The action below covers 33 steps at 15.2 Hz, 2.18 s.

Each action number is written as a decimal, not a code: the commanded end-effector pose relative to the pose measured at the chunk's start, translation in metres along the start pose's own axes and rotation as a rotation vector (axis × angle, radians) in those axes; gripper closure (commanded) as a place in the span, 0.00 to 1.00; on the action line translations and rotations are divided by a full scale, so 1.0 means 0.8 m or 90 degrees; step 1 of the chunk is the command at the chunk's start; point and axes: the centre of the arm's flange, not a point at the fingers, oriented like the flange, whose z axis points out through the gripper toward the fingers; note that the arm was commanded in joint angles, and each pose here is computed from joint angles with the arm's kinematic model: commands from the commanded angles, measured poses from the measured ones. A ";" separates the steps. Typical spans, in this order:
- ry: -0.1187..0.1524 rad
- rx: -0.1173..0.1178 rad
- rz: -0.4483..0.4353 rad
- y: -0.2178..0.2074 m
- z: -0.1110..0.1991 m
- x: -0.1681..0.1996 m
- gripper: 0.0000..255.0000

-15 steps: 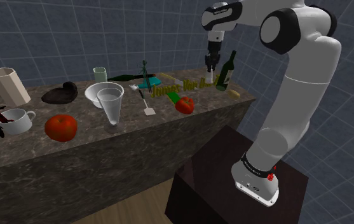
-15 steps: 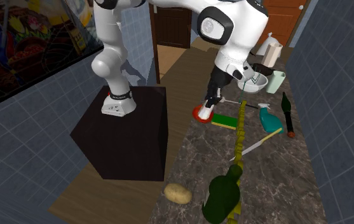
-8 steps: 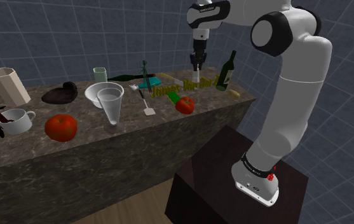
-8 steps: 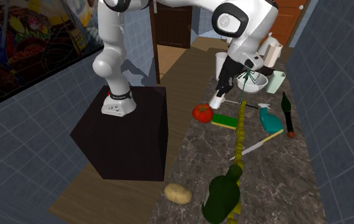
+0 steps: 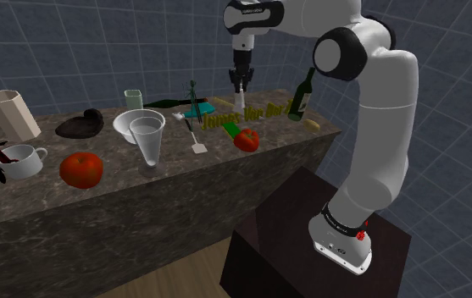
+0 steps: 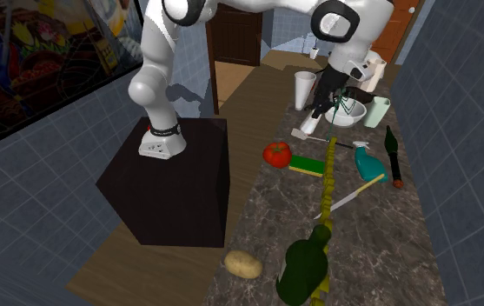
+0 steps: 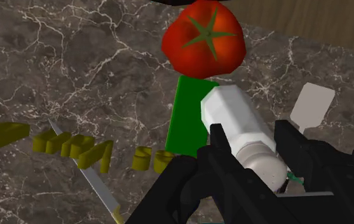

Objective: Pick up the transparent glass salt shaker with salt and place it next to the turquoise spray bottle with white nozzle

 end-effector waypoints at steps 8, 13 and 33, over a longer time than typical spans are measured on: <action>0.000 0.000 0.000 -0.100 0.004 0.079 1.00; 0.000 0.000 0.000 -0.098 0.036 0.086 1.00; 0.000 0.000 0.000 -0.088 0.164 0.115 1.00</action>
